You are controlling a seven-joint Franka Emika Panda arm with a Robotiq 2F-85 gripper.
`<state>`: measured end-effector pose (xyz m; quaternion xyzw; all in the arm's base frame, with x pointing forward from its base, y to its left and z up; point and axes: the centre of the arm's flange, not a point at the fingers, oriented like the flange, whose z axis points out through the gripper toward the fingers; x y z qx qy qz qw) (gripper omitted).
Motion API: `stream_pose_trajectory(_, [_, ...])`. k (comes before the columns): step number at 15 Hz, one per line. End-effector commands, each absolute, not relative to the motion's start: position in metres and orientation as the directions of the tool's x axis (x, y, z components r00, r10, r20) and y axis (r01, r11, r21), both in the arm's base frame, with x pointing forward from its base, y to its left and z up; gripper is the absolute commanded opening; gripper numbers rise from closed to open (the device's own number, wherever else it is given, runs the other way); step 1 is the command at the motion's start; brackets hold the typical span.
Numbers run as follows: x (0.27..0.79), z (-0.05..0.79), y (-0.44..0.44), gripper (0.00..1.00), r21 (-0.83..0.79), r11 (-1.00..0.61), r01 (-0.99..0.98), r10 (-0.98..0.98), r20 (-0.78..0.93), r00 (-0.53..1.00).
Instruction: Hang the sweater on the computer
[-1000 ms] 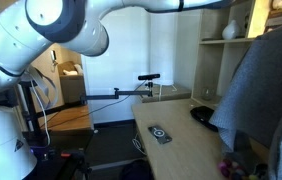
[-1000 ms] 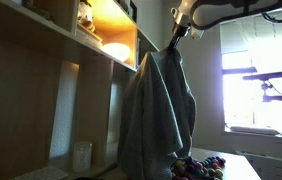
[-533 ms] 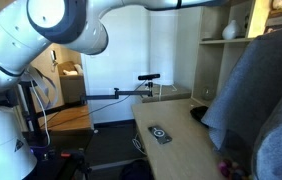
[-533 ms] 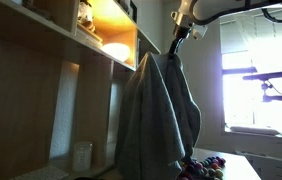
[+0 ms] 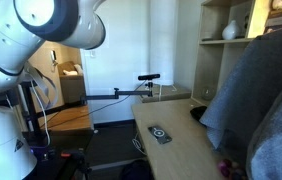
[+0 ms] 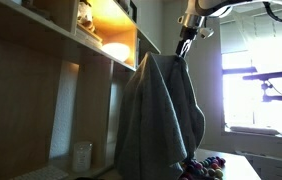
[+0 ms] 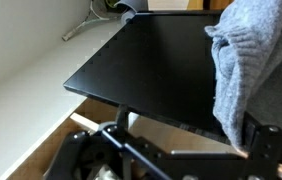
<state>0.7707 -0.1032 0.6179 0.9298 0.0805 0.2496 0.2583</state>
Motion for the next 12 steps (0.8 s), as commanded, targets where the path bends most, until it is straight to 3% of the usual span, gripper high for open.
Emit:
stream_pose_trajectory(1, [0.765,0.623,-0.122,1.00,0.431,-0.900,0.058,0.249,0.399,0.883])
stream_pose_trajectory(7, [0.762,0.615,-0.138,1.00,0.373,-0.926,0.054,0.198,0.361,0.911])
stream_pose_trajectory(12, [0.756,0.626,-0.122,1.00,0.481,-0.876,-0.045,0.174,0.401,0.899])
